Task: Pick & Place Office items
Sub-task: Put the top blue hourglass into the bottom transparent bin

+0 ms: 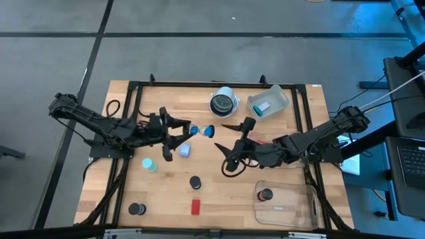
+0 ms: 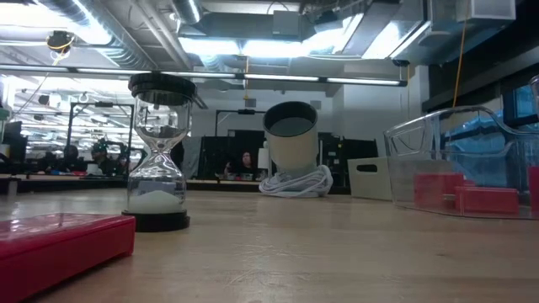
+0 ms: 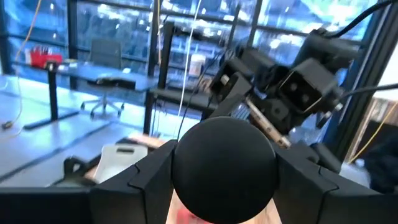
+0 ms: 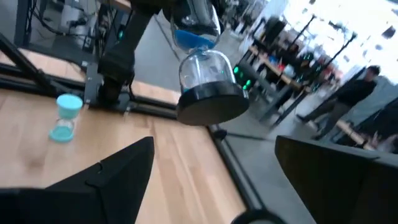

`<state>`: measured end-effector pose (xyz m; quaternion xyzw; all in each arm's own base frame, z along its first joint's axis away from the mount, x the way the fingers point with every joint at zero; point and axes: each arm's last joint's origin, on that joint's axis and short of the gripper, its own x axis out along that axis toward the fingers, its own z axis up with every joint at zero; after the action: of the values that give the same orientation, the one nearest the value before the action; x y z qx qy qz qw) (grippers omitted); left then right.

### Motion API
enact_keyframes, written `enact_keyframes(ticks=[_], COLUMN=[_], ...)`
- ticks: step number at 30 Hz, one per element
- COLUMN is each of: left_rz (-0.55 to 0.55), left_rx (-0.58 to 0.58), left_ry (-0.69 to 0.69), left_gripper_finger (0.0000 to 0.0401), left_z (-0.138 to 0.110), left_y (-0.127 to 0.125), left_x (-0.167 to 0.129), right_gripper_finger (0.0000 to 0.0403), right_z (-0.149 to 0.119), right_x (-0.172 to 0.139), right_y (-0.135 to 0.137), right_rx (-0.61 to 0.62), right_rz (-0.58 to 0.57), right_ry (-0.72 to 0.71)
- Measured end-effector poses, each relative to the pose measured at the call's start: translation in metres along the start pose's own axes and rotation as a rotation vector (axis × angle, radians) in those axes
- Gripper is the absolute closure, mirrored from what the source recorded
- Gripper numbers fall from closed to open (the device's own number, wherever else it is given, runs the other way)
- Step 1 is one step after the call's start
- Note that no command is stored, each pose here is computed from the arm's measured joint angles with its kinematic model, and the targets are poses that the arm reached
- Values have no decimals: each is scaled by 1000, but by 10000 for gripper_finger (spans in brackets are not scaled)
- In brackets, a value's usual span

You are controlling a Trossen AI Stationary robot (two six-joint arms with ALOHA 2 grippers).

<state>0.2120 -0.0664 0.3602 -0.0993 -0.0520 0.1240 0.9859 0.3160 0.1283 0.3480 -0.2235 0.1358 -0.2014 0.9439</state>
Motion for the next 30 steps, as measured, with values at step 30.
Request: enact_keyframes(ticks=[30], left_rz=[-177], left_rx=[4], left_ry=[-206], left_gripper_finger=[187], left_z=[20], left_y=[-12], left_x=[-1], right_gripper_finger=[66], right_z=[31], right_x=[21], right_y=[-32], right_rx=[-14], right_rz=[175], right_ry=[-458])
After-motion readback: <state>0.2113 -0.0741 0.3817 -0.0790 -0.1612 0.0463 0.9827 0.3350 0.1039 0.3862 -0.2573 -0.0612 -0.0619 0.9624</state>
